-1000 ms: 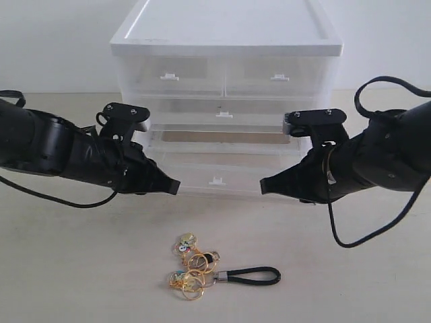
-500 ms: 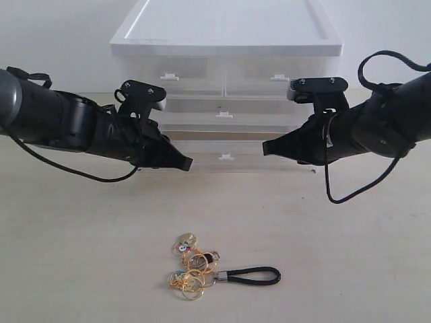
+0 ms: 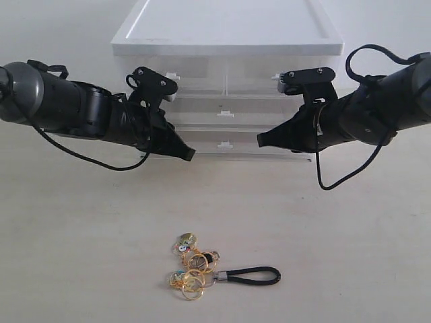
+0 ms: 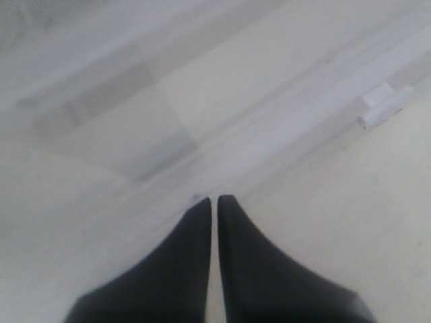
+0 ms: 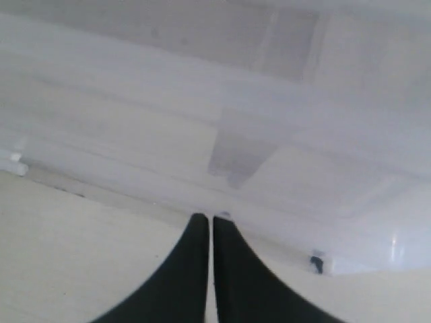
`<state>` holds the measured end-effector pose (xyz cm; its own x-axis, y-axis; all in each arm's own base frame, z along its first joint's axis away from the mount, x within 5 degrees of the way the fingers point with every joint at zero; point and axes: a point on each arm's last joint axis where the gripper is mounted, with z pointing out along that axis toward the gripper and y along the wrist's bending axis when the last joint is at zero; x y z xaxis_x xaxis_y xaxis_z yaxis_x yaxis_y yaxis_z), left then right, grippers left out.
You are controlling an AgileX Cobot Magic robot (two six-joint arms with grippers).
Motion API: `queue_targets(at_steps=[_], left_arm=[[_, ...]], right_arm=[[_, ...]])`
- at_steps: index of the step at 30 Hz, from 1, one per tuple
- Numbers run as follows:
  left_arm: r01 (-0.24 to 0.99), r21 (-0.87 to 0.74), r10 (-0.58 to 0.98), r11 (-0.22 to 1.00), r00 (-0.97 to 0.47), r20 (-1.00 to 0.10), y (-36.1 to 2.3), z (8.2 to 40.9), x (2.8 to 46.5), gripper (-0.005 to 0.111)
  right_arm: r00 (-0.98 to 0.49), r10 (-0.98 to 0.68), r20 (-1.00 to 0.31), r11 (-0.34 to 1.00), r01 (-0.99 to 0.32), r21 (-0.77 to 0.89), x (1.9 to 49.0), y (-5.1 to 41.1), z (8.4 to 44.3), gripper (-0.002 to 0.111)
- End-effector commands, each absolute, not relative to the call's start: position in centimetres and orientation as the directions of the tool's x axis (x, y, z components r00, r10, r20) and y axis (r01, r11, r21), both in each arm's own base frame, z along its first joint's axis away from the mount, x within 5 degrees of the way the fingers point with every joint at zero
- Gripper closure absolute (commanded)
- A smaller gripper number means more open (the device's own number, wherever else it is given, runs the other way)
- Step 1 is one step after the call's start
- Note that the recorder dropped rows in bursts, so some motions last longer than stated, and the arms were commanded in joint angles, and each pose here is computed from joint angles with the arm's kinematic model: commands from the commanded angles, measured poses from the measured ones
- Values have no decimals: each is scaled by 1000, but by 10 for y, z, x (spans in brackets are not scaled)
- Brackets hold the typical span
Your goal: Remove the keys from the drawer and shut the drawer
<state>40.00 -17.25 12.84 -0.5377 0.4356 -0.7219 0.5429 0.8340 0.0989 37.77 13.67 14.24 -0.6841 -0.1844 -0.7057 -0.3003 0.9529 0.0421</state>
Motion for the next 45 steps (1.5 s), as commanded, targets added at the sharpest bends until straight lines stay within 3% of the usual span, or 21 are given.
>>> queue_targets(at_steps=[1,6,14,19,25,34,45], left_arm=[[544,55,407,837,-552,-728,-177,131,393,103],[573,63,443,817,-554,-705,-185,132,368,103],[633,92,493,769,-494,-717,-198,166,310,103],[617,166,513,769,-442,-735,-200,198,261,103],[553,154,427,819,-407,-808,-186,236,213,103],[537,128,350,834,-335,-875,-167,269,194,103],[536,124,341,835,-327,-881,-165,272,193,103]], right_arm=[[-696,-242,-676,951,-307,-24,376,136,143,109],[-682,-300,-668,932,-359,-52,360,149,152,109],[-648,-331,-686,907,-420,-41,301,156,182,109],[-608,-253,-753,899,-435,48,259,146,205,109],[-479,-169,-861,819,-555,148,206,133,219,109],[-422,-142,-895,826,-549,128,180,115,234,109],[-410,-134,-902,821,-556,131,179,115,237,109]])
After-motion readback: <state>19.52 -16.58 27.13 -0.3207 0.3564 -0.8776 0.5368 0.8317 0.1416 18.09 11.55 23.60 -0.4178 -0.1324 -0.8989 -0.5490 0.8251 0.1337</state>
